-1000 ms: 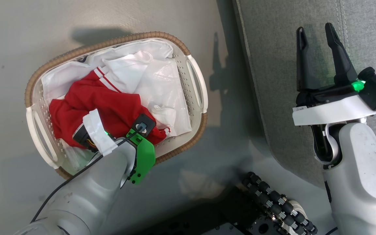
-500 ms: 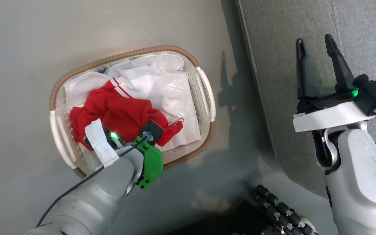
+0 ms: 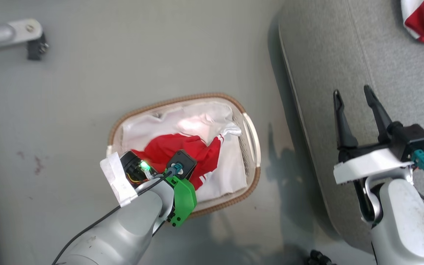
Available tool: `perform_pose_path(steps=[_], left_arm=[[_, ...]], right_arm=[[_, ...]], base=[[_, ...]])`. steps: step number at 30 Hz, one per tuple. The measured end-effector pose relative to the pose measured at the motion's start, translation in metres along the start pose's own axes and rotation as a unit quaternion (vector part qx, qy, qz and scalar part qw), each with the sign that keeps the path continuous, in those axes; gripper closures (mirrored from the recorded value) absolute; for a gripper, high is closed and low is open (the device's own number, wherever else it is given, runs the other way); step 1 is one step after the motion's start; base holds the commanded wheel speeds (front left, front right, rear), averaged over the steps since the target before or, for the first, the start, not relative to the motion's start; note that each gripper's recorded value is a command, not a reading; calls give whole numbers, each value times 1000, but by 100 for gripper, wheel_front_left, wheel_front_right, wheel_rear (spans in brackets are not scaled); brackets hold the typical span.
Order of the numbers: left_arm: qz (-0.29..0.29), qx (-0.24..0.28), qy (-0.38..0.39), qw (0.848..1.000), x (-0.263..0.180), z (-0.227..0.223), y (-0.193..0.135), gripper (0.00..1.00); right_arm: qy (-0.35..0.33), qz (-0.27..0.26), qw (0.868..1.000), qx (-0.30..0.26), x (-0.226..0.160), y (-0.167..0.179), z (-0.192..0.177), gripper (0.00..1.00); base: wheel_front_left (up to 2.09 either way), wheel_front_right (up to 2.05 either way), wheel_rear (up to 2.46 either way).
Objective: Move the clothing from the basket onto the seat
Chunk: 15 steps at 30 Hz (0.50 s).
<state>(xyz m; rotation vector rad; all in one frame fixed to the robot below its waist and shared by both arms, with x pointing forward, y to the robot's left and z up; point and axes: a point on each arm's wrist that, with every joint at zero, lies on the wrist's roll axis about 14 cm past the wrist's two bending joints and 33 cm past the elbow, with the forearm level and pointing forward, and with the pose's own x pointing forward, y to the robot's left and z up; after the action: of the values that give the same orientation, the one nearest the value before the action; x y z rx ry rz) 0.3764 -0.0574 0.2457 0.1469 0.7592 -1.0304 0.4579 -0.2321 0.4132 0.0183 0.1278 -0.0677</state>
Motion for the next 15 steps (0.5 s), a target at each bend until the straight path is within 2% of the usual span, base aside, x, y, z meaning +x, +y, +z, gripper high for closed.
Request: perform_pose_path(steps=[8, 15], left_arm=[[48, 91, -52, 993, -45, 54, 14, 100], [92, 202, -106, 969, -91, 121, 29, 100]], right_arm=[[-26, 16, 1000, 7, -30, 13, 28, 0], [-62, 29, 998, 11, -51, 22, 57, 0]], base=[[0, 0, 0], [0, 0, 0]])
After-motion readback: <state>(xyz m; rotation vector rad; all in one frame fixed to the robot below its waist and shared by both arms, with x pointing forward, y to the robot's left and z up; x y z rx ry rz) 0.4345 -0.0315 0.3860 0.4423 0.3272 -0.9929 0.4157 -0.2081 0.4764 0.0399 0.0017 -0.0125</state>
